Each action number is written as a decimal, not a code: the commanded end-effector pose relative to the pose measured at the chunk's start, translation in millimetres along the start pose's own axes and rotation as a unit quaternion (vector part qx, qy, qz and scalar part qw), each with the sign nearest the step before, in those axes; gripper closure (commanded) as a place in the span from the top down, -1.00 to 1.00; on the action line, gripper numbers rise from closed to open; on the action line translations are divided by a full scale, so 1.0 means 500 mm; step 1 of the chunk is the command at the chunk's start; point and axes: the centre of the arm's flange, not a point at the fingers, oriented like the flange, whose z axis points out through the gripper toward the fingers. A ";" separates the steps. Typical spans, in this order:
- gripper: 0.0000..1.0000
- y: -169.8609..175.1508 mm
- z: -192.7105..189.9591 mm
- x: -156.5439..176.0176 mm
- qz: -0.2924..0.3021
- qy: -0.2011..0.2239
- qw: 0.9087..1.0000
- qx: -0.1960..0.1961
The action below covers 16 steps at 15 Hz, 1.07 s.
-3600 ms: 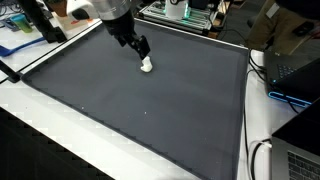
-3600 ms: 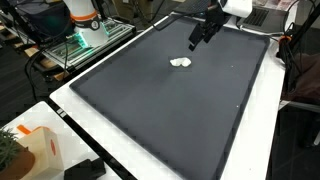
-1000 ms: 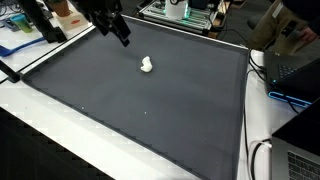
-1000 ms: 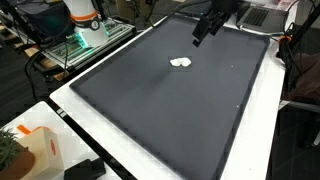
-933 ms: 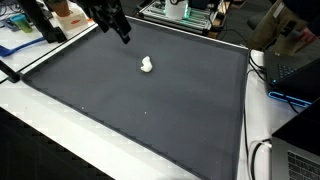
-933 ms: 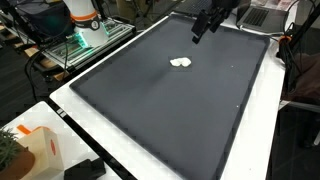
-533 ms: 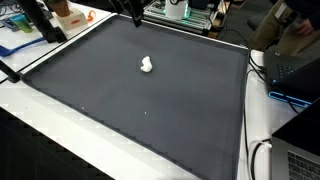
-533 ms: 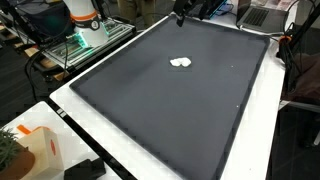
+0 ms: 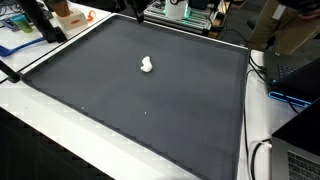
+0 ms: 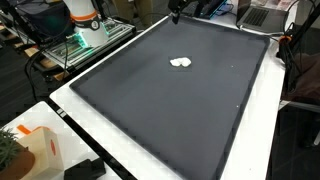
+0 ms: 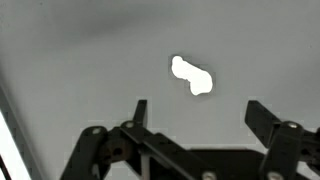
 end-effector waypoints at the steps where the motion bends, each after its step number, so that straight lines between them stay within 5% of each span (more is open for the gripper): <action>1: 1.00 0.000 0.000 0.000 0.000 0.000 1.000 0.000; 8: 1.00 0.053 0.089 -0.191 -0.053 0.024 0.997 0.049; 12: 1.00 0.039 0.071 -0.300 -0.033 0.082 0.991 0.105; 16: 1.00 0.059 0.074 -0.418 -0.045 0.148 0.987 0.037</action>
